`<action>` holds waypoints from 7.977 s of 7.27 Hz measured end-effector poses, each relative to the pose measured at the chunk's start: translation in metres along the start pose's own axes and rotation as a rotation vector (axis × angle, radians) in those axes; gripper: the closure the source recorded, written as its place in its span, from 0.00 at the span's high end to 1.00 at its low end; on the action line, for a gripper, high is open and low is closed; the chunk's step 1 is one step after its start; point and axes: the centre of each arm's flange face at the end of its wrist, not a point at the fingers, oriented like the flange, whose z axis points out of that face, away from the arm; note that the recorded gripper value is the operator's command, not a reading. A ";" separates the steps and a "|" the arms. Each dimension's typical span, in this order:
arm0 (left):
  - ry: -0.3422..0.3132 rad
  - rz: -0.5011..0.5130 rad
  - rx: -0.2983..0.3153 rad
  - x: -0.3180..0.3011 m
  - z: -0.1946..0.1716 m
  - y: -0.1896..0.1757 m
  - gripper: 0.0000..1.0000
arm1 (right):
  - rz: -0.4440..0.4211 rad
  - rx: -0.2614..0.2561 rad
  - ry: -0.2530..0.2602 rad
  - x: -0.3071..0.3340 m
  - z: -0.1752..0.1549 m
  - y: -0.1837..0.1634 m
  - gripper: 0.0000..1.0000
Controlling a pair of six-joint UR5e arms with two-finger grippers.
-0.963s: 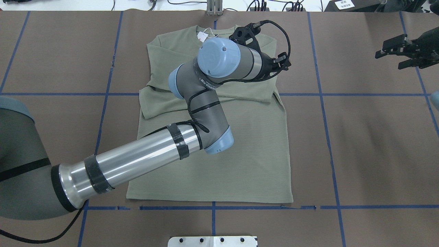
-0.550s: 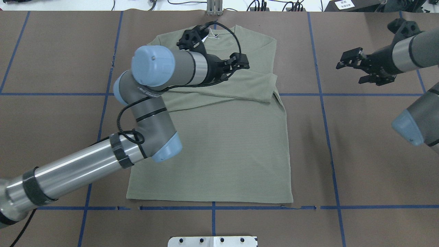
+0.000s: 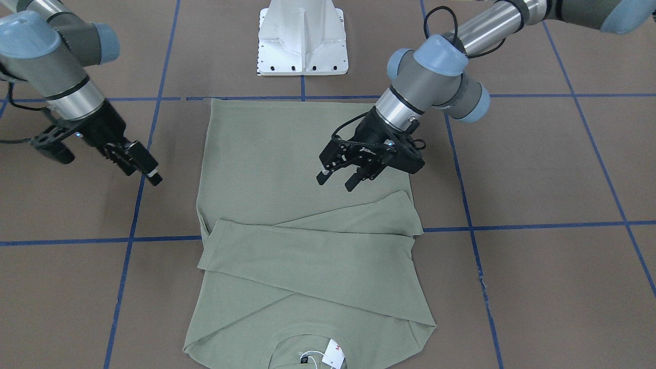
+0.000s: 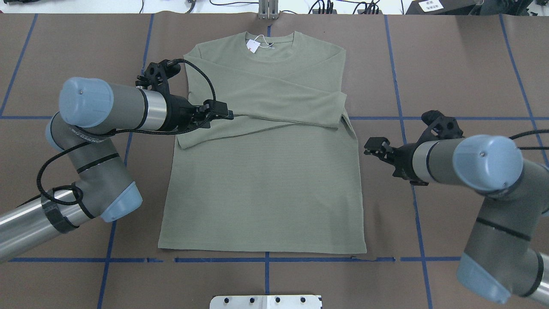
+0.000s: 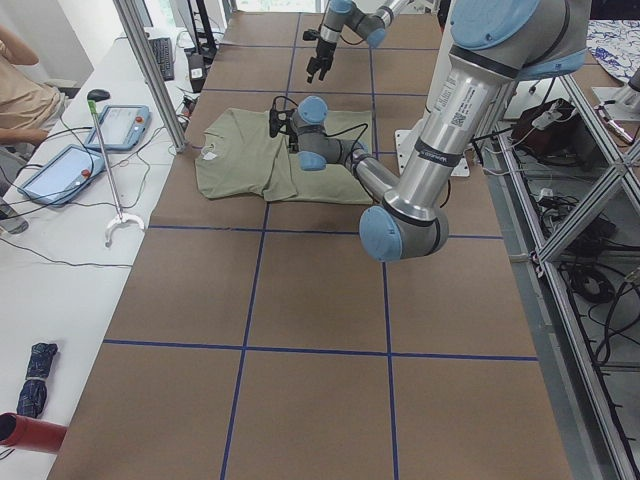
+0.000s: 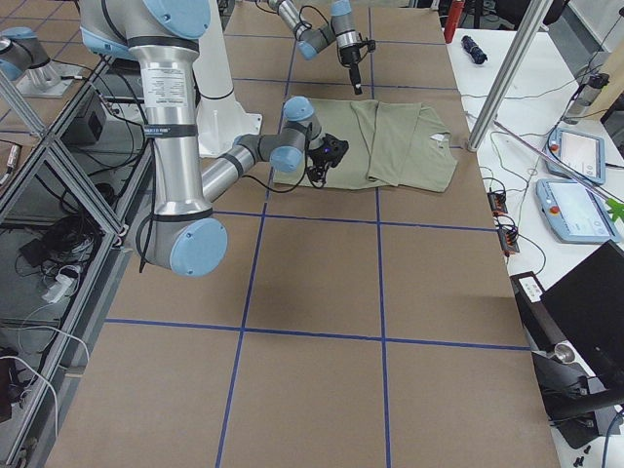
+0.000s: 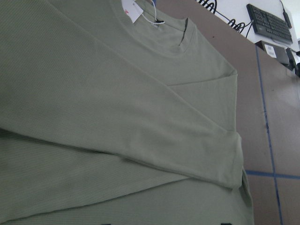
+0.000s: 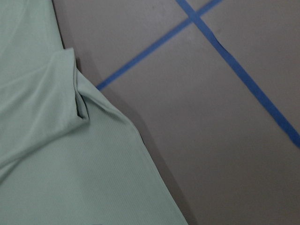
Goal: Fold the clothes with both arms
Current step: 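Release the sleeve and withdraw the left gripper while the right gripper moves toward the hem, then move both grippers down to the hem corners nearest the robot, then grasp the two hem corners nearest the robot with both grippers, then lift the hem with both grippers and fold it up toward the collar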
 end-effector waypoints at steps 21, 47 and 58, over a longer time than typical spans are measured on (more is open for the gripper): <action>0.015 -0.033 -0.061 -0.025 -0.047 0.027 0.92 | -0.034 0.079 0.116 0.065 0.023 0.175 0.00; -0.517 -0.275 -0.133 -0.071 -0.037 0.248 0.00 | 0.037 -0.010 0.058 0.027 -0.022 0.155 0.00; -0.403 -0.189 -0.030 0.019 -0.111 0.150 0.00 | -0.014 0.017 0.026 -0.025 -0.108 0.078 0.00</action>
